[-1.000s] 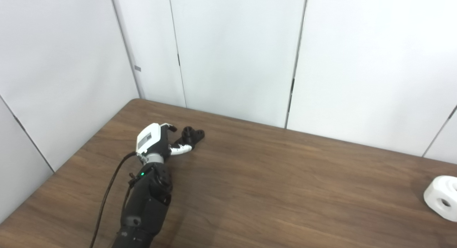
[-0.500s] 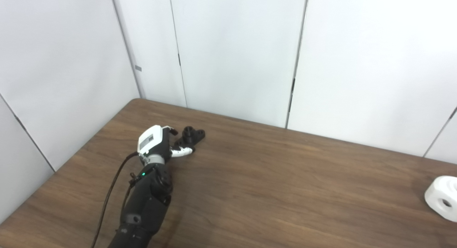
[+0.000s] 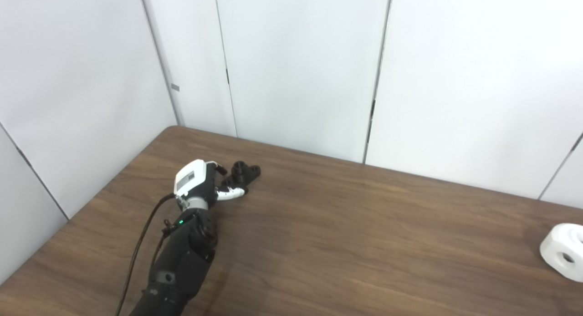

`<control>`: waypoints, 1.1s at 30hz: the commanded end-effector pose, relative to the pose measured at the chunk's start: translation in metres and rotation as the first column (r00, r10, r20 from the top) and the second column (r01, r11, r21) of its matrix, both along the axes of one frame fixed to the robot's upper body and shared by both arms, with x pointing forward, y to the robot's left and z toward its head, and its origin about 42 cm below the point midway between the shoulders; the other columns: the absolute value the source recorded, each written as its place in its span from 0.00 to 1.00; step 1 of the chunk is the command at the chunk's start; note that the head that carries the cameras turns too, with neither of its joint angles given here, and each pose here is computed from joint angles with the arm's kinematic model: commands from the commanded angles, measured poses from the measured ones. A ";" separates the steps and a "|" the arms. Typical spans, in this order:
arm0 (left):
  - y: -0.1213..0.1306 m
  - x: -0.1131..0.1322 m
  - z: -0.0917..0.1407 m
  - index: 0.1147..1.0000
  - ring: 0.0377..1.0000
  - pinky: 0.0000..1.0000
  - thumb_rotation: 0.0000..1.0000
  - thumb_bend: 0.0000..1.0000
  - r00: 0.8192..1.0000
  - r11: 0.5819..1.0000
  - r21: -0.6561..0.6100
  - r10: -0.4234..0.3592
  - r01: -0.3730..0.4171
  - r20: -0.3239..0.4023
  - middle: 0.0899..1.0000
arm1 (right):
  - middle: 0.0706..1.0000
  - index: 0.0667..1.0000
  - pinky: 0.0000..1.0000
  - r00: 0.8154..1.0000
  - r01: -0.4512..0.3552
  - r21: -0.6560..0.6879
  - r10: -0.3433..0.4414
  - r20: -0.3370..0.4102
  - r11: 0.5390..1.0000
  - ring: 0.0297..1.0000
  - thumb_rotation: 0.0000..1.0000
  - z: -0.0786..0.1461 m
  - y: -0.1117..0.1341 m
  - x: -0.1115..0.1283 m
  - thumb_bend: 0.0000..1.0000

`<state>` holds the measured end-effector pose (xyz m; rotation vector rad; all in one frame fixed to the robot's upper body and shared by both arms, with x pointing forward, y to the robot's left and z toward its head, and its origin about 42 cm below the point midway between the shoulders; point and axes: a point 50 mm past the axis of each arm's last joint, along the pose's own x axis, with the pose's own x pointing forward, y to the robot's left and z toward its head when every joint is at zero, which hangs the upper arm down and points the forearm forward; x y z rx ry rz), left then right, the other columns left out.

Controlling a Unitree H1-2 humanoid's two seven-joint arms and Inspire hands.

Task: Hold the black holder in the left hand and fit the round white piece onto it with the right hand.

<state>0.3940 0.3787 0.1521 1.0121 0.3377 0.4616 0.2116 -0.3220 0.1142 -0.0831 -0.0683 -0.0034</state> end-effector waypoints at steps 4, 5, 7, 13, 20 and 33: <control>0.005 0.014 0.027 0.62 0.90 0.92 0.26 0.81 0.997 0.999 0.040 -0.017 0.014 0.071 0.82 | 1.00 1.00 1.00 1.000 -0.008 0.006 0.008 -0.018 1.000 1.00 1.00 -0.001 0.003 -0.004 0.52; 0.005 0.014 0.028 0.61 0.90 0.92 0.25 0.80 0.997 0.999 0.040 -0.019 0.017 0.070 0.82 | 1.00 1.00 1.00 1.000 -0.008 0.007 0.009 -0.018 1.000 1.00 1.00 -0.001 0.003 -0.004 0.52; 0.004 0.013 0.028 0.60 0.90 0.92 0.25 0.80 0.997 0.999 0.039 -0.022 0.019 0.070 0.82 | 1.00 1.00 1.00 1.000 -0.008 0.006 0.008 -0.020 1.000 1.00 1.00 -0.001 0.004 -0.005 0.52; 0.005 0.013 0.027 0.59 0.90 0.92 0.25 0.80 0.998 0.999 0.030 -0.019 0.017 0.065 0.82 | 1.00 1.00 1.00 1.000 -0.007 0.001 0.007 -0.022 1.000 1.00 1.00 0.000 0.004 -0.005 0.51; 0.006 0.014 0.028 0.59 0.90 0.91 0.25 0.79 0.998 0.999 0.033 -0.023 0.021 0.062 0.82 | 1.00 1.00 1.00 1.000 -0.009 0.002 0.009 -0.027 1.000 1.00 1.00 0.000 0.004 -0.005 0.53; 0.006 0.015 0.027 0.43 0.88 0.92 0.09 0.55 0.997 1.000 0.029 -0.003 0.001 0.082 0.77 | 1.00 1.00 1.00 1.000 0.000 0.002 0.000 -0.027 1.000 1.00 1.00 0.002 0.005 -0.007 0.52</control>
